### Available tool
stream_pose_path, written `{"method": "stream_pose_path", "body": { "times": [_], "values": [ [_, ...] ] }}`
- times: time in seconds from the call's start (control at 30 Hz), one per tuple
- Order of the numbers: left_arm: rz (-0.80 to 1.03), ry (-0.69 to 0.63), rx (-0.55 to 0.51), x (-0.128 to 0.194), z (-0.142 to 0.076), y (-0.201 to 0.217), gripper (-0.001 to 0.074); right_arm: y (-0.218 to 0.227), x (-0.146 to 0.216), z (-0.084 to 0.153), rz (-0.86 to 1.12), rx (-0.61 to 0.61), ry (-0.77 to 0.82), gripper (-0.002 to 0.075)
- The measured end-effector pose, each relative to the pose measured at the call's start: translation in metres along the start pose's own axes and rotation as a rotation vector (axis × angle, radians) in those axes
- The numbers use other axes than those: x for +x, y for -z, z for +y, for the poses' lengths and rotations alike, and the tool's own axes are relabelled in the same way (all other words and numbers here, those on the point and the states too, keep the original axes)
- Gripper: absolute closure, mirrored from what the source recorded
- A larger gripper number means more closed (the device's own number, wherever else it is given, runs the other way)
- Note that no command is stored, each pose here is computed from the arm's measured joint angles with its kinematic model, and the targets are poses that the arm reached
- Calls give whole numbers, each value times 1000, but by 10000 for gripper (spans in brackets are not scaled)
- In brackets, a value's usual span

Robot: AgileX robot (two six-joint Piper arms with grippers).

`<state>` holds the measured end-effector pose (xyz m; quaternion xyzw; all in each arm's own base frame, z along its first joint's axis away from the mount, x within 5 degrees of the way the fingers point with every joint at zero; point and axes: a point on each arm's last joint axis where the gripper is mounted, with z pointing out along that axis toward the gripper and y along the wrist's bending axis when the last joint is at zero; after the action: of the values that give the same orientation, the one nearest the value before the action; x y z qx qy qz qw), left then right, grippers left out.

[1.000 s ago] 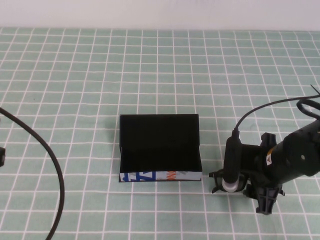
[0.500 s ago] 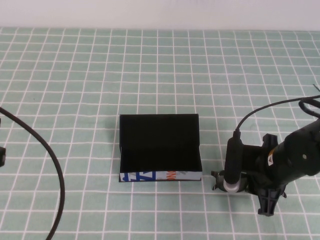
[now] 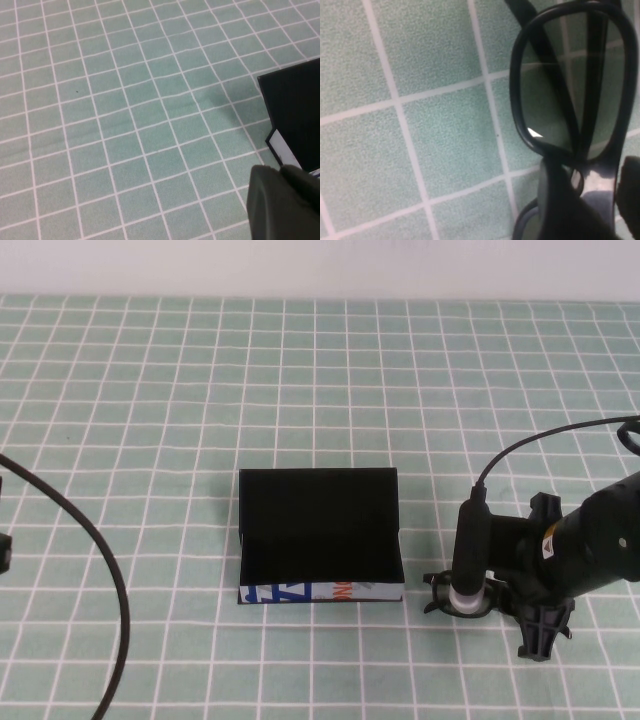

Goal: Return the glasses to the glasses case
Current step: Pick up the glasses from the table

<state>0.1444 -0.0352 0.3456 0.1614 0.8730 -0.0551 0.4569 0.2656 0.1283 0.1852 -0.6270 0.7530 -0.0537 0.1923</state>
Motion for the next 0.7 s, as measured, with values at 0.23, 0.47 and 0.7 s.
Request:
{"method": "stream_pose_path", "body": {
  "times": [0.23, 0.47, 0.7],
  "values": [
    [6, 0, 2, 1, 0, 0, 737, 0, 0, 0, -2, 2, 0, 503],
    [10, 0, 2, 1, 0, 0, 737, 0, -1, -2, -14, 19, 0, 504],
    [14, 0, 4, 1, 0, 0, 737, -9, -1, 0, -1, -5, -6, 511]
  ]
}}
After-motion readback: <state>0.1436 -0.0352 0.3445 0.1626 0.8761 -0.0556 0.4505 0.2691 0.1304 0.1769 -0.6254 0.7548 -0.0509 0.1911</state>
